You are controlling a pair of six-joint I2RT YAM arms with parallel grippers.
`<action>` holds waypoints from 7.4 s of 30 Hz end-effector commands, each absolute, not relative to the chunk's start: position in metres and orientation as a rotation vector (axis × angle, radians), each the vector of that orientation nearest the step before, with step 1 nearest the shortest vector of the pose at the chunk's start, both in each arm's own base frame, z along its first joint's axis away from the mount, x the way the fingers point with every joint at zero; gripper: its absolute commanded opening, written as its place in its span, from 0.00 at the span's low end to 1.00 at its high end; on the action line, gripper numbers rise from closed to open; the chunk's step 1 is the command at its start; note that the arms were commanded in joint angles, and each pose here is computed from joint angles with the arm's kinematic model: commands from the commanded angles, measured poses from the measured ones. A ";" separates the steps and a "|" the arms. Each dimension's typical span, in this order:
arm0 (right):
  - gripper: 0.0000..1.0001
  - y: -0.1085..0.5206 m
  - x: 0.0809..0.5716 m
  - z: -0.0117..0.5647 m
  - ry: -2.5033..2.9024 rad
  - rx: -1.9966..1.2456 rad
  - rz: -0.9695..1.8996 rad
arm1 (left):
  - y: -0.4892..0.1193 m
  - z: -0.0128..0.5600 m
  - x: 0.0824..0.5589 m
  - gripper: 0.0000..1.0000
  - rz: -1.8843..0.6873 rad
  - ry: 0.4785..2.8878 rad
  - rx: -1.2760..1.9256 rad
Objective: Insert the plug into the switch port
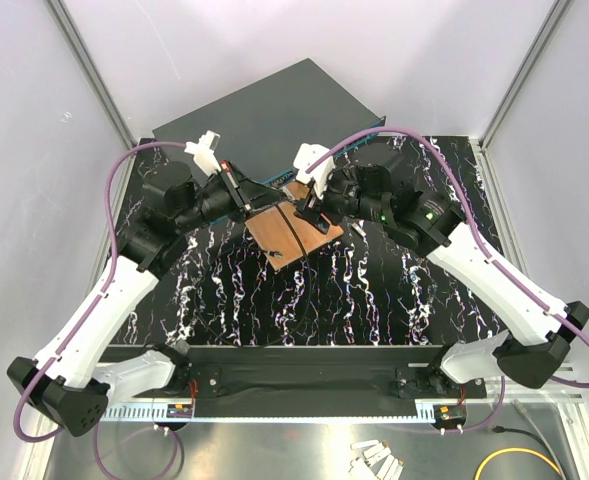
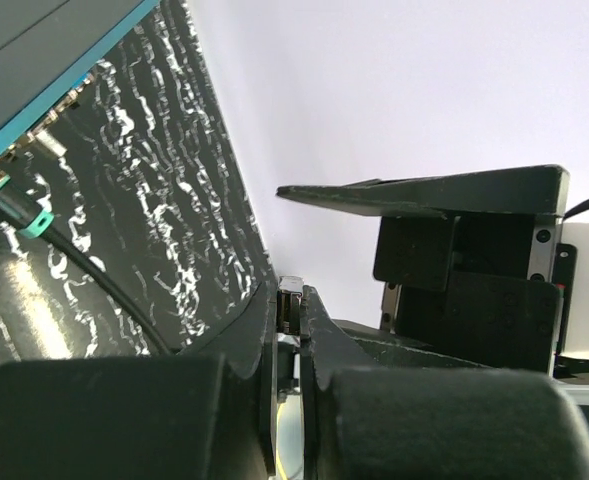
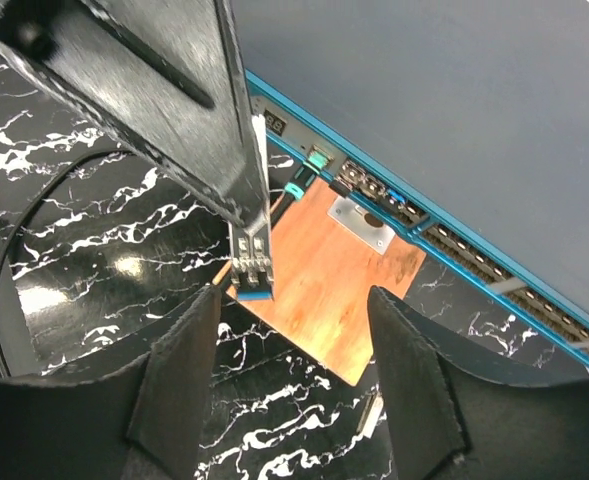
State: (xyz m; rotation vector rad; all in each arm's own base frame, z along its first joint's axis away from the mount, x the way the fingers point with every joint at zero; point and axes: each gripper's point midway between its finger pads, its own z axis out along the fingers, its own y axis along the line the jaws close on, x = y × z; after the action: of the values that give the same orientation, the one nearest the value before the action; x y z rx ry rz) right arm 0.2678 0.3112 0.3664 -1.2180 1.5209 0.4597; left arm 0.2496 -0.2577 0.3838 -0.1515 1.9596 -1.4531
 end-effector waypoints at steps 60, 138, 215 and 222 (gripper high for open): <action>0.00 0.271 0.312 0.305 2.104 -0.711 0.336 | -0.050 0.370 0.309 0.99 -1.110 1.613 -0.505; 0.00 0.306 0.328 0.310 2.174 -0.691 0.280 | -0.118 0.302 0.339 0.58 -1.322 1.753 -0.611; 0.00 0.319 0.341 0.312 2.148 -0.692 0.255 | -0.128 0.299 0.328 0.52 -1.339 1.750 -0.579; 0.00 0.319 0.347 0.311 2.138 -0.679 0.229 | -0.128 0.300 0.327 0.52 -1.342 1.749 -0.578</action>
State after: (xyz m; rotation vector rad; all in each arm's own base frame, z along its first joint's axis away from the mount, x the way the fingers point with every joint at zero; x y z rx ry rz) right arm 0.3417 0.3117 0.2939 -0.6953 2.2019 0.2334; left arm 0.3449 -0.0984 0.2935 -0.7520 1.7000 -1.2605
